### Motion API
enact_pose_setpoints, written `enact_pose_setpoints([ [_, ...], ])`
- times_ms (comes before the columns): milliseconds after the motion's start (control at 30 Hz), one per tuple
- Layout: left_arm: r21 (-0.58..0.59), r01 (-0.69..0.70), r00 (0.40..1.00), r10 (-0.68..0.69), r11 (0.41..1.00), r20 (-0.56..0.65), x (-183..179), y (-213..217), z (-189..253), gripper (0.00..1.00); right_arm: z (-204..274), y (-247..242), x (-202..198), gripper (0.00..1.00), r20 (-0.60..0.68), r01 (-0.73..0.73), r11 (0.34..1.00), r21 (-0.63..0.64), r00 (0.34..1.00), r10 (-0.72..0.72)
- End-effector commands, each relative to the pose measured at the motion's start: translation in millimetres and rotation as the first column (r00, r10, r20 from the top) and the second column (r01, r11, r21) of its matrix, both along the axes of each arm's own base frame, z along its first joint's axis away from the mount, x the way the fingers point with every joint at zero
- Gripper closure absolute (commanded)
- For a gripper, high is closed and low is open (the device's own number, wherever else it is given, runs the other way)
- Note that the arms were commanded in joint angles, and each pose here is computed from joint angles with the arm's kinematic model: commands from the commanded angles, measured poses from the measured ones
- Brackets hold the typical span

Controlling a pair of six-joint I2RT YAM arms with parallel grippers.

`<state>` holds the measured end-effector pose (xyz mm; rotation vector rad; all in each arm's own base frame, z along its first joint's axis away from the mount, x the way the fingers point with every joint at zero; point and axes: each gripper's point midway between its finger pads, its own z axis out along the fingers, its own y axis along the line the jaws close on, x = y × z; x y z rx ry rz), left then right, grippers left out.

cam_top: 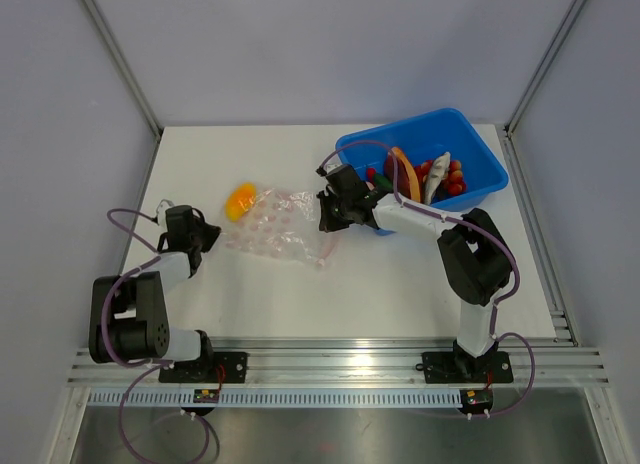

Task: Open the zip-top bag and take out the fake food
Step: Adjust the zipper food storage bag at the center of the board.

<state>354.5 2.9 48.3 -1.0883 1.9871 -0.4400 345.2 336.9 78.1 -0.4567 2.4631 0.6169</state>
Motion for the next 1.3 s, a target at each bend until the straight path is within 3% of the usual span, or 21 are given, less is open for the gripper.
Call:
enact_pose_setpoints([
  [0,0.007,0.006,0.996,-0.007,1.000,0.093,12,-1,27,1.00,10,12,5,0.98,0.015,-0.029,0.999,0.022,0.999,0.028],
  [400,0.155,-0.063,0.968,0.023,0.986,0.248,-1,2,80,1.00,-11,14,6,0.97,-0.051,-0.019,1.000,-0.018,0.999,0.018],
  [900,0.167,-0.139,0.966,0.096,0.976,0.240,-13,15,83,1.00,-6,17,5,0.96,-0.043,-0.023,1.000,0.009,0.999,0.023],
  [1033,0.169,-0.151,0.962,0.105,0.974,0.251,-15,17,86,1.00,2,21,2,0.92,-0.034,-0.043,0.997,0.058,0.998,0.045],
  [1267,0.181,-0.176,0.976,0.148,0.968,0.159,-20,23,73,1.00,44,35,-3,0.95,0.101,-0.113,0.969,0.219,0.991,0.093],
])
